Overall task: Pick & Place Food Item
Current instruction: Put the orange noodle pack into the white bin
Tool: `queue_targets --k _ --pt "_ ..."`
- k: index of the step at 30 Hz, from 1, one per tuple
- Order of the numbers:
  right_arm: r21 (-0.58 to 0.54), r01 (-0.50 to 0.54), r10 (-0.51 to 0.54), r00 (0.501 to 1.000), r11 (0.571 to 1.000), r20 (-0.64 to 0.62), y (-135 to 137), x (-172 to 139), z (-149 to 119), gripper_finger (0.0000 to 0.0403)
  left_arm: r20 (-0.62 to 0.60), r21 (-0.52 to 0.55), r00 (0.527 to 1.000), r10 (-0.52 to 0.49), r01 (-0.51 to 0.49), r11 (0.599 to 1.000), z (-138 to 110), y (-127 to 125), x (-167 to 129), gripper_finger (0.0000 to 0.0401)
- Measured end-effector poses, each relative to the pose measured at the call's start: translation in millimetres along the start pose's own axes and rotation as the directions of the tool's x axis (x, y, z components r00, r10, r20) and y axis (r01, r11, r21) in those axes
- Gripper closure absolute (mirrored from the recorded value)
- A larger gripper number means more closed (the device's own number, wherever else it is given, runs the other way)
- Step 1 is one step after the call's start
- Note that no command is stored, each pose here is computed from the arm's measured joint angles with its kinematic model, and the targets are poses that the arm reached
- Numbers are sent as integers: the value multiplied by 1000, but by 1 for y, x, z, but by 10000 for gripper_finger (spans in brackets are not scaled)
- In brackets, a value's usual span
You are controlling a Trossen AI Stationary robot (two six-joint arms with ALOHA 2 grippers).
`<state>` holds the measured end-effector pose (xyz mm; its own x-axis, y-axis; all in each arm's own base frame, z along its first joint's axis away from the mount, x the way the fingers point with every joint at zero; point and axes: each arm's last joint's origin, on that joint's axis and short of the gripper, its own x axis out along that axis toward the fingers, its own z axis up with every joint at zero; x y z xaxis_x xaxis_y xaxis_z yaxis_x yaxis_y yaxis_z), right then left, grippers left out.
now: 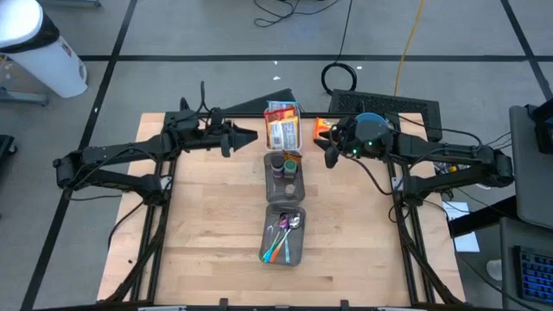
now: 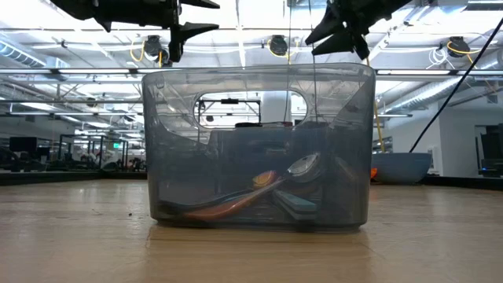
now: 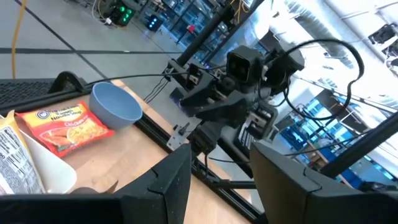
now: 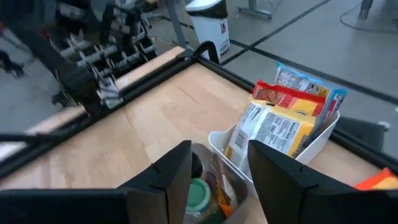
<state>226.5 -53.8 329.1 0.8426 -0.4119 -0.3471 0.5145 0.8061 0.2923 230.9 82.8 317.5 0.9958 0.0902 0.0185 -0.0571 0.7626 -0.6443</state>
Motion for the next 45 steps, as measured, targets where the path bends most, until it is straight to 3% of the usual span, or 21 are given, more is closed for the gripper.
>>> queue_targets --k 6,12,14,16,19,22,27,32,41,45 --pt "137 37 -39 999 990 11 -9 6 1 224 1 18 1000 0 0 1000 0 0 0 231" --pt "316 153 -133 988 936 -84 -41 21 -34 165 2 27 1000 -1 1 1000 0 0 0 231" --pt "350 152 -111 985 924 -135 -51 26 -51 145 2 36 1000 -1 1 999 0 0 0 231" --pt "360 62 -6 988 931 -153 -55 30 -63 128 -1 51 1000 -4 4 999 0 -1 0 231" --pt "289 -164 207 970 943 -127 -47 32 -73 115 -9 81 1000 -14 14 997 -2 -3 1 231" --pt "189 -245 270 956 951 -117 -35 30 -75 117 -20 118 1000 -21 23 993 -5 -5 2 231" --pt "-28 -208 201 966 978 -160 -22 26 -65 138 -25 157 999 -22 26 987 -6 -6 2 231" --pt "-173 -154 88 937 973 -338 -29 32 -45 160 3 178 1000 12 -13 984 -4 -4 2 231" --pt "-330 -169 -29 855 929 -518 -63 71 9 179 16 178 999 52 -54 982 -5 -2 2 231" --pt "-321 -137 -78 814 937 -575 -88 88 28 184 2 150 998 63 -63 987 -6 -1 2 231"
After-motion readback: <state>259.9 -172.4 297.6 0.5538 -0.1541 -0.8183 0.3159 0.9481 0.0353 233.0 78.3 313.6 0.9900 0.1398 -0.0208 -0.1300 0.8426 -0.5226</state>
